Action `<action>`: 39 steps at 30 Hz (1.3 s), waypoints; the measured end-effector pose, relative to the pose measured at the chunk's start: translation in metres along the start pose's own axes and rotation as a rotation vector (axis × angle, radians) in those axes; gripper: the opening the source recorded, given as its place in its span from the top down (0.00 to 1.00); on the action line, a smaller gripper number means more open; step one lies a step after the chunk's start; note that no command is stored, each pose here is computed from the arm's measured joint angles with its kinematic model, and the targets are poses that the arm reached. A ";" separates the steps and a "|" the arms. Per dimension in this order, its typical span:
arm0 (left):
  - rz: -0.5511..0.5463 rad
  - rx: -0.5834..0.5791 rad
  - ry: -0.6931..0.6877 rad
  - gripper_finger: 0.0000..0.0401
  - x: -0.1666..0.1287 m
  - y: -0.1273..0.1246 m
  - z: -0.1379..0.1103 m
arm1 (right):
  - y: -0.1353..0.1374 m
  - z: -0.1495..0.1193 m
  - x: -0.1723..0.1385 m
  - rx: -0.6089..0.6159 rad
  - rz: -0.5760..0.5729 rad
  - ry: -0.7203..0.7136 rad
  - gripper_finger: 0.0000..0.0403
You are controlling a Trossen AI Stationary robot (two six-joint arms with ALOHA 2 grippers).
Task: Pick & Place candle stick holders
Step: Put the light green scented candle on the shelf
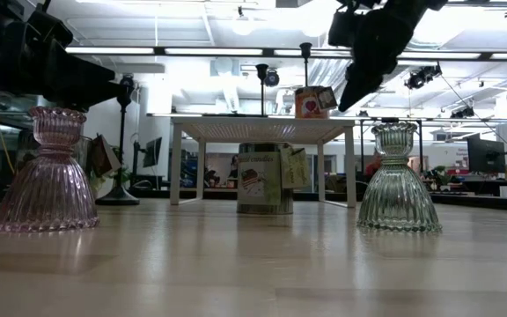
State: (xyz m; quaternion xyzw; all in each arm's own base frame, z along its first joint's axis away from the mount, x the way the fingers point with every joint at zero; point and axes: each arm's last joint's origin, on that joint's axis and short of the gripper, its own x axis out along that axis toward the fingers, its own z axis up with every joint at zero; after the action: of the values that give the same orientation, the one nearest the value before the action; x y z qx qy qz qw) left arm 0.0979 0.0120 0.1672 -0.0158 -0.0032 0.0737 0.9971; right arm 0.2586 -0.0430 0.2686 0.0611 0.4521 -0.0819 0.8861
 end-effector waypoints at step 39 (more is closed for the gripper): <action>0.000 0.000 0.000 0.34 0.000 0.000 0.000 | 0.019 -0.067 0.136 -0.187 0.125 -0.547 0.03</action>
State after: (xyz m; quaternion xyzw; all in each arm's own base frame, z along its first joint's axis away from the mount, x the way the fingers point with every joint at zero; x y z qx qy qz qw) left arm 0.0979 0.0120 0.1672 -0.0159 -0.0033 0.0738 0.9971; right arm 0.2879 -0.0249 0.1195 -0.0175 0.1973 0.0015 0.9802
